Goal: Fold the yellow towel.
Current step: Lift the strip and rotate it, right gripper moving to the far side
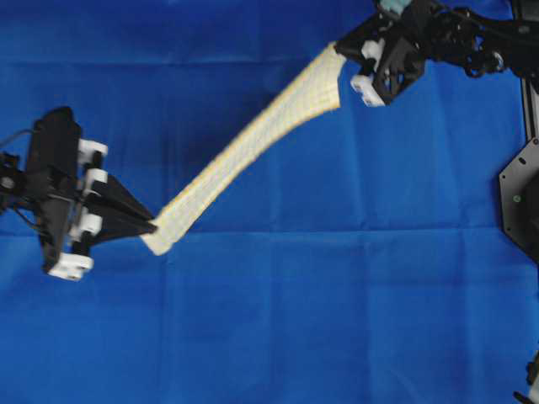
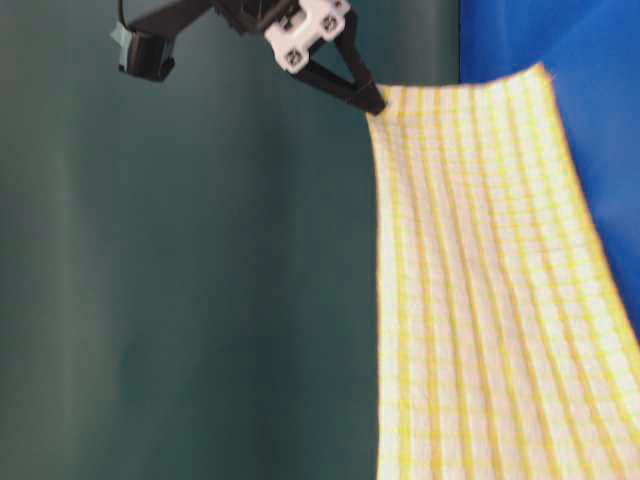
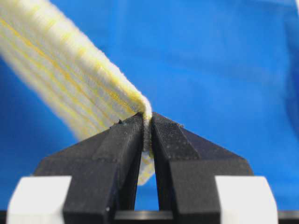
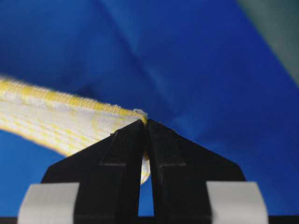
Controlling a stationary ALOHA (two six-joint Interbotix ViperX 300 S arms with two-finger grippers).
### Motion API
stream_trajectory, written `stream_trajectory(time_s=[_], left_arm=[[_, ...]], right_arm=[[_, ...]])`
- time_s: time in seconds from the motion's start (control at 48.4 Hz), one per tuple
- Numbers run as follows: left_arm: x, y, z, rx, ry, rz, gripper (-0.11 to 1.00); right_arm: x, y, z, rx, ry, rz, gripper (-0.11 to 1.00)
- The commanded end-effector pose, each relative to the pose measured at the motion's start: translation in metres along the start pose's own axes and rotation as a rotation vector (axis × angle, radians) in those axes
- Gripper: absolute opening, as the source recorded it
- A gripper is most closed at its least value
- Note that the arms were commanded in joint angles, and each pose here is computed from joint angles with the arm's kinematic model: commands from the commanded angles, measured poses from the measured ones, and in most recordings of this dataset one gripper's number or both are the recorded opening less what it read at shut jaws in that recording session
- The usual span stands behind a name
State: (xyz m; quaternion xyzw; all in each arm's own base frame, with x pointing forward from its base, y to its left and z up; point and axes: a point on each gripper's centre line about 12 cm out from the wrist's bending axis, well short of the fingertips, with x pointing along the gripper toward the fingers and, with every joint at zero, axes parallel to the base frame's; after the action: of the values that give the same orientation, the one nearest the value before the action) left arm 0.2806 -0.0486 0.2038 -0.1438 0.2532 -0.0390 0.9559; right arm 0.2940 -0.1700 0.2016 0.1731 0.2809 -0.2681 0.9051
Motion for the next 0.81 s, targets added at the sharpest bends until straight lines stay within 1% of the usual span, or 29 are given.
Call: stream_trajectory(time_s=[0.0,0.186,0.392,0.495,0.681,0.784], left_arm=[[0.014,-0.012,0.016,0.007,-0.035,-0.031,0.04],[0.058,-0.026,0.037,0.014,-0.046,-0.045,0.04],[0.105,-0.038,0.064,0.029,-0.058,-0.049,0.04],[0.123,-0.043,0.077,0.045,-0.063,-0.052,0.04],[0.144,-0.053,0.097,0.094,-0.092,-0.061,0.04],[0.155,-0.055,0.103,0.114,-0.104,-0.064,0.04]], right_arm=[[0.0,-0.008,0.02,0.01,-0.06,-0.019,0.02],[0.004,-0.02,0.032,0.032,-0.094,-0.048,0.02],[0.008,-0.027,0.039,0.04,-0.105,-0.065,0.02],[0.009,-0.029,0.042,0.042,-0.111,-0.07,0.02],[0.014,-0.031,0.047,0.036,-0.115,-0.075,0.02],[0.016,-0.031,0.05,0.031,-0.117,-0.075,0.02]])
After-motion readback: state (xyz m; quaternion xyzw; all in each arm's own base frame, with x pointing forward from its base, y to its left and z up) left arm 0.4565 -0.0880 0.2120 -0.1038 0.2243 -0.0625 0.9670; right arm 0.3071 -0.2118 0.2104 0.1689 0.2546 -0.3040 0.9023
